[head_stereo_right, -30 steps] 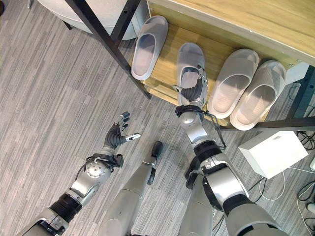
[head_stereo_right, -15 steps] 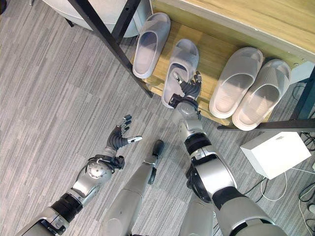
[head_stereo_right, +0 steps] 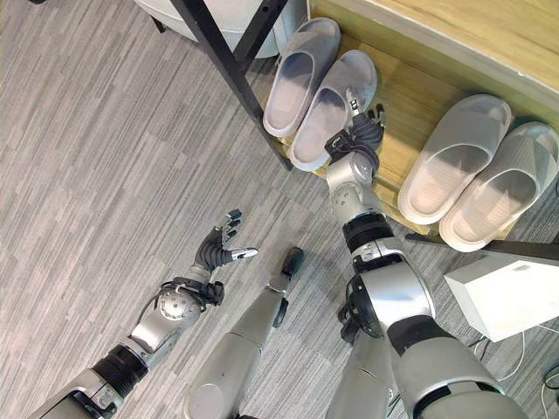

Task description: Arrange the slippers neatly on the shoe rack.

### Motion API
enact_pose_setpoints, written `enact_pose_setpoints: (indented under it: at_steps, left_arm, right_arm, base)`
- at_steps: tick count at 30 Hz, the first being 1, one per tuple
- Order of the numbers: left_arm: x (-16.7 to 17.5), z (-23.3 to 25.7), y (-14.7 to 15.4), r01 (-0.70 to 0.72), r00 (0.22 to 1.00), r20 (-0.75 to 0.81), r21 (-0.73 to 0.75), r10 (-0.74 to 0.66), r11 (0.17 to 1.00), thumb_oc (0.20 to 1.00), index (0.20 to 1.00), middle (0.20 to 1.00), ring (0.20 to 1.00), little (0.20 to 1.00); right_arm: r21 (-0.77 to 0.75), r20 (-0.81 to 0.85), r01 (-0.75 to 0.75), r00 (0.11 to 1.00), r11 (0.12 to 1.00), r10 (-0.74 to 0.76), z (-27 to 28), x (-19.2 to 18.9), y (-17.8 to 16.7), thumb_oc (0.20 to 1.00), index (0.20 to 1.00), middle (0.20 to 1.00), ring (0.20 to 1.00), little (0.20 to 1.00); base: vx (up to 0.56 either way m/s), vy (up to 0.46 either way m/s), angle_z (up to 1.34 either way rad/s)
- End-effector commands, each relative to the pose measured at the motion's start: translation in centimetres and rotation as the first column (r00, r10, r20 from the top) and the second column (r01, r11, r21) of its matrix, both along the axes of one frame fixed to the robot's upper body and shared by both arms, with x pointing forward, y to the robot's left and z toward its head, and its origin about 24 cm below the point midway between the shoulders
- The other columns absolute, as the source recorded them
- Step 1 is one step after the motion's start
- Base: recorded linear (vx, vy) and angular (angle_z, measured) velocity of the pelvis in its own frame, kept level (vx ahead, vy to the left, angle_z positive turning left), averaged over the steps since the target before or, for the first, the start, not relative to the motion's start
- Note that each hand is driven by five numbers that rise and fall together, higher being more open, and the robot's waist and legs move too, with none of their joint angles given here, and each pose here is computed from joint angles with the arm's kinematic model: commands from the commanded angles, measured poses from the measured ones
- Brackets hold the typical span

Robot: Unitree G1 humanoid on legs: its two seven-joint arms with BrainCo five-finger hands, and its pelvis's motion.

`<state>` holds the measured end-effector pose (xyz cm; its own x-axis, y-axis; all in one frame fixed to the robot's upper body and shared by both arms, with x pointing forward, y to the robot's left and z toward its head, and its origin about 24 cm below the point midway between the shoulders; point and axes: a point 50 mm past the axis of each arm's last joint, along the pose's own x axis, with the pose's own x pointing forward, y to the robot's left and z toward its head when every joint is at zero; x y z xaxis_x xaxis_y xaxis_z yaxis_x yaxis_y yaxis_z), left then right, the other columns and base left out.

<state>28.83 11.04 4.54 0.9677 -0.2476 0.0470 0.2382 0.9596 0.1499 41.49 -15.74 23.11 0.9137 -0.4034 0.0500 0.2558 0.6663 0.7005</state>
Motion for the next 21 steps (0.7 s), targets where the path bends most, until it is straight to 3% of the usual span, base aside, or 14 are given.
enact_pose_setpoints:
  at_steps: [1,4,12,17,21]
  left_arm:
    - [0.3,2.0,-0.7,0.046,0.995,0.086,-0.033,-0.043,0.998,1.000,1.000,1.000,1.000,1.000]
    - [0.3,2.1,-0.8,0.053,0.995,0.089,-0.040,-0.049,0.998,1.000,1.000,1.000,1.000,1.000]
    - [0.5,2.2,-0.9,0.054,0.995,0.091,-0.044,-0.050,0.998,1.000,1.000,1.000,1.000,1.000]
    - [1.0,2.4,-0.8,0.016,0.995,0.097,-0.045,-0.011,0.999,1.000,1.000,1.000,1.000,1.000]
    - [1.0,2.1,-0.2,-0.049,0.995,0.086,-0.061,0.054,0.997,1.000,1.000,1.000,1.000,1.000]
  right_arm:
    - [0.011,0.159,0.025,0.987,1.000,-0.027,5.0,-0.3,-1.1,1.000,1.000,1.000,1.000,1.000]
    - [0.019,0.160,0.067,0.985,0.998,-0.069,5.5,-0.3,-2.8,1.000,1.000,1.000,1.000,1.000]
    - [0.029,0.169,0.071,0.983,0.997,-0.075,4.9,-0.4,-3.4,1.000,1.000,1.000,1.000,1.000]
    - [-0.077,0.189,0.011,0.982,0.997,0.004,3.1,-1.1,-0.3,1.000,1.000,1.000,1.000,1.000]
    - [-0.305,0.153,0.032,0.988,0.952,0.016,-0.7,-2.8,1.6,1.000,1.000,1.000,1.000,1.000]
  base:
    - [0.02,-0.005,0.04]
    - [0.02,-0.002,0.04]
    - [0.01,0.004,0.03]
    - [0.00,-0.001,-0.01]
    - [-0.01,-0.011,-0.08]
